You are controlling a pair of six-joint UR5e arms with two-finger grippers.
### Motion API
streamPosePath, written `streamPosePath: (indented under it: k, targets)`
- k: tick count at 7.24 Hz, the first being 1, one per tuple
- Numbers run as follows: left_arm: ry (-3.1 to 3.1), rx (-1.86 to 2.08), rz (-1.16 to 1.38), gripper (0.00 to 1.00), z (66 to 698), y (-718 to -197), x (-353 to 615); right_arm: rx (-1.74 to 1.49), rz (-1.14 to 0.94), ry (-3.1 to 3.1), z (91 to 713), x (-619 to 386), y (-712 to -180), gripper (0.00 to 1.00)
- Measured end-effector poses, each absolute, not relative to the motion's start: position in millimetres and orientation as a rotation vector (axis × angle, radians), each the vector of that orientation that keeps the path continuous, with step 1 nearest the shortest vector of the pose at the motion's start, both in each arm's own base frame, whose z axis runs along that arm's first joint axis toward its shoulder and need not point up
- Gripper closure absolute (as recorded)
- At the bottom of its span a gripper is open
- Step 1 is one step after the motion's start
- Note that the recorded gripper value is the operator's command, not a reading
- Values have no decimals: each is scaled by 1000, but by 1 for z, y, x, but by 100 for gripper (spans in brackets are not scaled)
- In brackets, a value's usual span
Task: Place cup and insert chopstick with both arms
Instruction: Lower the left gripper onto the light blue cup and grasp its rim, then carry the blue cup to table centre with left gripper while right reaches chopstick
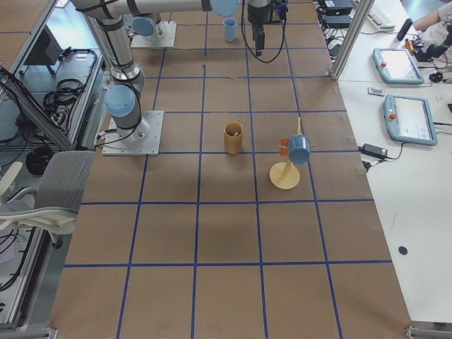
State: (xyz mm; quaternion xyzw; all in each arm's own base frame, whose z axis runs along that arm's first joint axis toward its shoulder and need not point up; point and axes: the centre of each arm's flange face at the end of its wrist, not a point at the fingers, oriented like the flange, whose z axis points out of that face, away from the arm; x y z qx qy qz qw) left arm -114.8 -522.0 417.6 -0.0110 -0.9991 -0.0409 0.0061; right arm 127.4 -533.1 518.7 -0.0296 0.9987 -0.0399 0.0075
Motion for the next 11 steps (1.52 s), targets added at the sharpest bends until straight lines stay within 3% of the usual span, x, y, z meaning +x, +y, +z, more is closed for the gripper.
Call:
streamPosePath:
  k: [3,6,7,8,9,11]
  targets:
    - [-3124,-63,-227,7,326,-499,-95,-93,-121,3124,518,127,-533,0]
    - [-3133,-91,-270,11,286,-496,-92,-93,-120,3126,518,127,-533,0]
    - [-3155,-100,-266,27,267,-493,-90,-93,-121,3125,519,127,-533,0]
    - [-3171,-107,-264,68,252,-489,-88,-93,-120,3125,518,127,-533,0]
    - [-3176,-115,-269,100,243,-488,-88,-92,-116,3125,518,127,-532,0]
    - [-3178,-122,-260,100,240,-489,-88,-98,-109,3129,517,127,-533,0]
